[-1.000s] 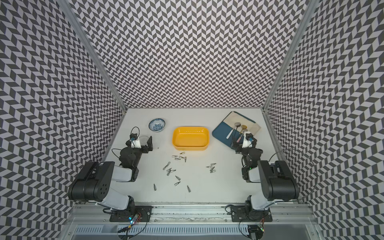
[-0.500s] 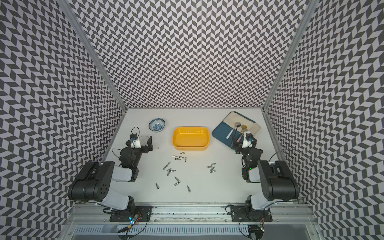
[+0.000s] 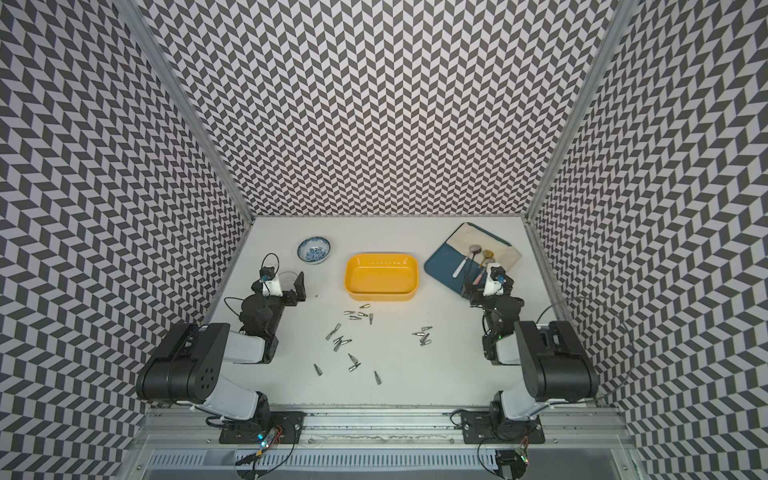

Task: Put the bit on the desktop into the storage box
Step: Pick up the screwdriver bit from the center of the board.

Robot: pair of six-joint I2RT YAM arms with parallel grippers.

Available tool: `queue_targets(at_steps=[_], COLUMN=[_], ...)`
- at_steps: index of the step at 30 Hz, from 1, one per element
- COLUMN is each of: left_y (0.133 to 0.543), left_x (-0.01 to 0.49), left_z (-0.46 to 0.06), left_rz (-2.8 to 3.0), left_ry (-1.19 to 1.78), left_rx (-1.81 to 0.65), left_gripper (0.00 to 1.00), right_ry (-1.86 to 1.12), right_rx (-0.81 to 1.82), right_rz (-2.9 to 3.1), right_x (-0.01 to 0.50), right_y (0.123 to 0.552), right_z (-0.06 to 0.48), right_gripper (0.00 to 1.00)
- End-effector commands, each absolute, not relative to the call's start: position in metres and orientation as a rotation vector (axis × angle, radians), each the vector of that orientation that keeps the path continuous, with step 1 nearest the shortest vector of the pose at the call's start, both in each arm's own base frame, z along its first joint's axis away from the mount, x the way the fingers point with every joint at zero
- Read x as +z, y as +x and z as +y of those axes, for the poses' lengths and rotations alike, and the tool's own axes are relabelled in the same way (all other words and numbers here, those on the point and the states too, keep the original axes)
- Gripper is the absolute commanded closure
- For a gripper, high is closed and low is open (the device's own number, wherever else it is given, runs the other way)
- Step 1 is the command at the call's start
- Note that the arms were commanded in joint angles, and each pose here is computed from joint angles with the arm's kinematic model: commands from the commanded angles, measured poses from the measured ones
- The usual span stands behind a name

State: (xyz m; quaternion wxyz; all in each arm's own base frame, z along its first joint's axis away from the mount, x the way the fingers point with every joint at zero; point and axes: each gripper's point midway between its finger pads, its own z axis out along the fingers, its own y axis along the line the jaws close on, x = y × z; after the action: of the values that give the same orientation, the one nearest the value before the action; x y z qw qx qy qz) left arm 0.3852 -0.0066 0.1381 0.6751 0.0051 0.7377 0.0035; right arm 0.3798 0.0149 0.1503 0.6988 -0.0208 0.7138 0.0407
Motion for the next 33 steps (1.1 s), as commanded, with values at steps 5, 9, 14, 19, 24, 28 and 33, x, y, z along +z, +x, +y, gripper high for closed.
queue_targets(at_steps=[5, 9, 14, 19, 24, 28, 33], left_y=[0.419, 0.412, 0.391, 0.344, 0.302, 0.263, 0.219], left_x=[0.189, 0.22, 0.197, 0.174, 0.177, 0.147, 0.108], left_z=[0.015, 0.005, -0.035, -0.081, -0.106, -0.121, -0.136], left_rz=[1.783, 1.837, 2.153, 2.385, 2.453, 2.614, 2.718], left_ry=[-0.173, -0.21, -0.192, -0.139, -0.168, -0.173, -0.197], left_rx=[0.127, 0.065, -0.021, -0.108, -0.304, -0.34, -0.412], left_gripper=[0.0, 0.0, 0.0, 0.05, 0.05, 0.09, 0.1], right_ry=[0.082, 0.115, -0.004, -0.074, -0.1, -0.065, -0.042], right_rx=[0.022, 0.063, 0.073, 0.216, 0.369, 0.403, 0.407], right_rz=[1.698, 1.798, 2.039, 2.225, 2.307, 2.305, 2.303], right_x=[0.182, 0.209, 0.218, 0.215, 0.212, 0.211, 0.211], right_y=[0.41, 0.421, 0.411, 0.37, 0.328, 0.31, 0.302], right_z=[-0.003, 0.014, 0.081, 0.124, 0.142, 0.138, 0.133], right_gripper=[0.01, 0.01, 0.01, 0.01, 0.01, 0.0, 0.01])
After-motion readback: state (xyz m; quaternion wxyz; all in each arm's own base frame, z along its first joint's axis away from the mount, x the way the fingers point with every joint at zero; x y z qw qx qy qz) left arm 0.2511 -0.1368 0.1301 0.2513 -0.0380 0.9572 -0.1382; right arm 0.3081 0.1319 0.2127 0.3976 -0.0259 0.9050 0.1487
